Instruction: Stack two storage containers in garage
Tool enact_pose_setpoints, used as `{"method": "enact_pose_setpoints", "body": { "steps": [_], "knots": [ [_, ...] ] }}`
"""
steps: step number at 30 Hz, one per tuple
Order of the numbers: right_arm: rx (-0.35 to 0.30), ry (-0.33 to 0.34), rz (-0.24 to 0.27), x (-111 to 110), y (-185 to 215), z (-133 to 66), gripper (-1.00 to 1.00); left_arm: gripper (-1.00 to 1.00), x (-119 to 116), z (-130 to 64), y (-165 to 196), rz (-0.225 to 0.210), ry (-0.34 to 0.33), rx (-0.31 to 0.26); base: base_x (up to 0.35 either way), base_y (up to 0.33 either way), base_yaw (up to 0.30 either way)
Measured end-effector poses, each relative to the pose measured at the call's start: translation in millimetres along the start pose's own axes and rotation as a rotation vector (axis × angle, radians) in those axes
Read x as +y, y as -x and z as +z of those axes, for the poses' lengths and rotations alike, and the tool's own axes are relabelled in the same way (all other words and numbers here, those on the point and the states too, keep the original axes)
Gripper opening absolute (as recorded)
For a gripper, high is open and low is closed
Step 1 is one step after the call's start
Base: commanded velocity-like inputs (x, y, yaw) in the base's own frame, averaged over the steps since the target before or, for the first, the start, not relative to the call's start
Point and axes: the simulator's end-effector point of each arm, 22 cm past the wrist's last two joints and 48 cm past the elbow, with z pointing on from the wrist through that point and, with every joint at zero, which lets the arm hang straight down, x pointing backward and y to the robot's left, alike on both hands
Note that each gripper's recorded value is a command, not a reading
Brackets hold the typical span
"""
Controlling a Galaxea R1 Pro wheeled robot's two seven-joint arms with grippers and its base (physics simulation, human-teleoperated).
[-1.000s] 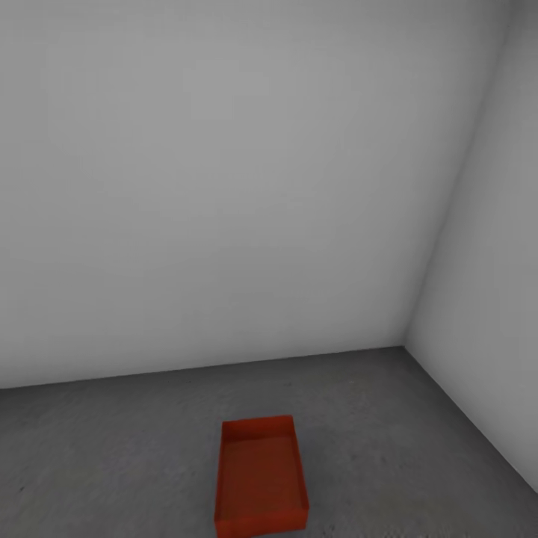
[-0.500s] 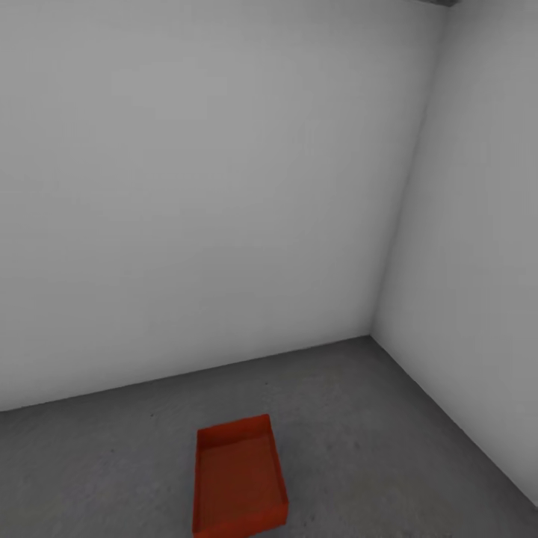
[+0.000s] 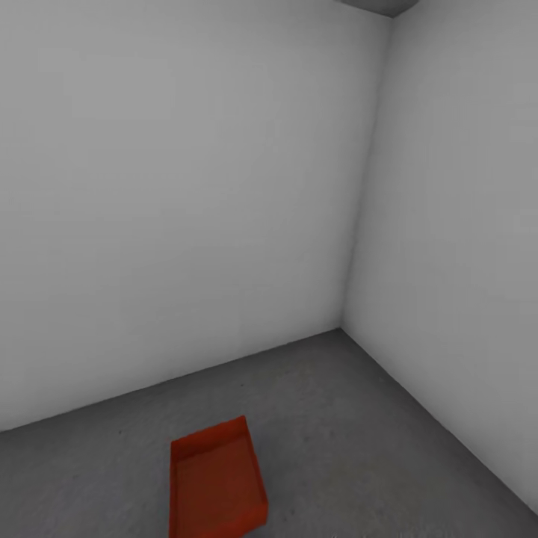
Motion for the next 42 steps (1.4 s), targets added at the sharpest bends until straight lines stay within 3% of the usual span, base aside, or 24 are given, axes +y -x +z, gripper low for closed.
{"method": "enact_pose_setpoints", "body": {
  "steps": [42],
  "knots": [
    [-0.022, 0.001, 0.000, 1.0, 9.1, -2.4, 1.00, 1.00, -3.0, -3.2, 9.0, 0.002, -0.007, -0.022, 0.000, 0.000, -0.281]
  ]
}}
